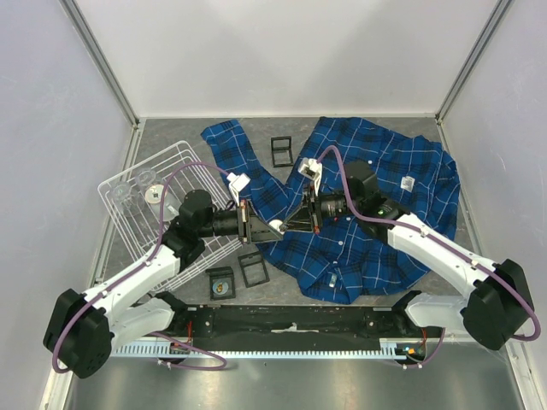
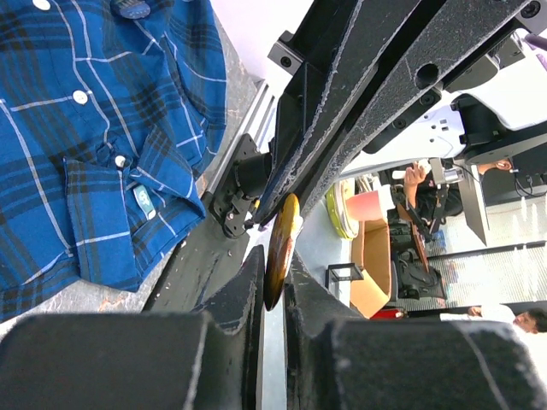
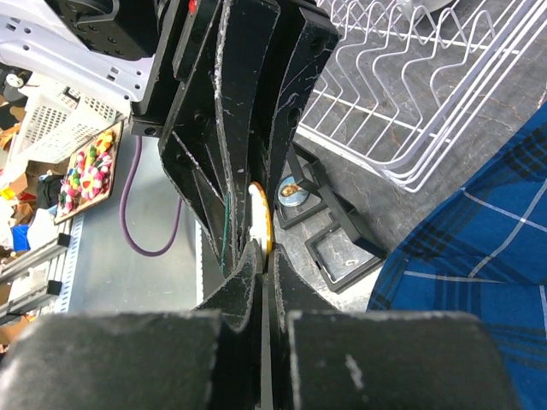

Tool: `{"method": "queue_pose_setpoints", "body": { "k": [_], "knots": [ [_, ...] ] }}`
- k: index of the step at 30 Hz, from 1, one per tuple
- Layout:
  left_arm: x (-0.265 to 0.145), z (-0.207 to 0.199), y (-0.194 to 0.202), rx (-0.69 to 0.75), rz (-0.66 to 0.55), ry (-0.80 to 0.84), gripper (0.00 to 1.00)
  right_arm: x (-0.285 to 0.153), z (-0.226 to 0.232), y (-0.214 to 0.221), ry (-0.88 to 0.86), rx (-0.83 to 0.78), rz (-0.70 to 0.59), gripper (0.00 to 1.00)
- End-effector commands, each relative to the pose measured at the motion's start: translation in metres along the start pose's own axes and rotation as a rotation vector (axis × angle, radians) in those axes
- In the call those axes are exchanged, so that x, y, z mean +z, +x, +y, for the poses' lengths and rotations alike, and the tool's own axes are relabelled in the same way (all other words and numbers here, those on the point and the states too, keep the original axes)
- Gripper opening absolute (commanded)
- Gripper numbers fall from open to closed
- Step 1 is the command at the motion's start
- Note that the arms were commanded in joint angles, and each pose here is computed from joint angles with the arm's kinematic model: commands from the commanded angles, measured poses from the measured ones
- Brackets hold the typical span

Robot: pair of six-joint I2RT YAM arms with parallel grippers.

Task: Remove the brooch from the garment
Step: Close the brooch.

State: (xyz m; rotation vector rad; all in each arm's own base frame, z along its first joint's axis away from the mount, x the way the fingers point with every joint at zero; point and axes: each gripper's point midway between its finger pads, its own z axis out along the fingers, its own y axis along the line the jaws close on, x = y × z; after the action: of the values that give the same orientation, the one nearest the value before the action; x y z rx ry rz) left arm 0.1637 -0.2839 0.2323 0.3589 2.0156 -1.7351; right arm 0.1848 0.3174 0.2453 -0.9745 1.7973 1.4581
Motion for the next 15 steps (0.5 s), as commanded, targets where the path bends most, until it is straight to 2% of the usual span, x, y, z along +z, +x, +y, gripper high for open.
{"method": "queue_pose_setpoints", "body": {
  "k": [1, 13, 15],
  "knots": [
    [0.0, -0.014, -0.01, -0.016, -0.015, 0.034, 0.02, 0.0, 0.016, -0.013, -0.041, -0.14, -0.012, 0.0],
    [0.0, -0.007, -0.008, -0.04, -0.006, -0.01, 0.02, -0.003, 0.021, -0.019, -0.008, -0.217, -0.01, 0.0],
    [-0.002, -0.004, -0.009, -0.03, -0.021, -0.04, 0.02, -0.002, 0.018, -0.018, 0.012, -0.175, -0.005, 0.0]
  ]
}}
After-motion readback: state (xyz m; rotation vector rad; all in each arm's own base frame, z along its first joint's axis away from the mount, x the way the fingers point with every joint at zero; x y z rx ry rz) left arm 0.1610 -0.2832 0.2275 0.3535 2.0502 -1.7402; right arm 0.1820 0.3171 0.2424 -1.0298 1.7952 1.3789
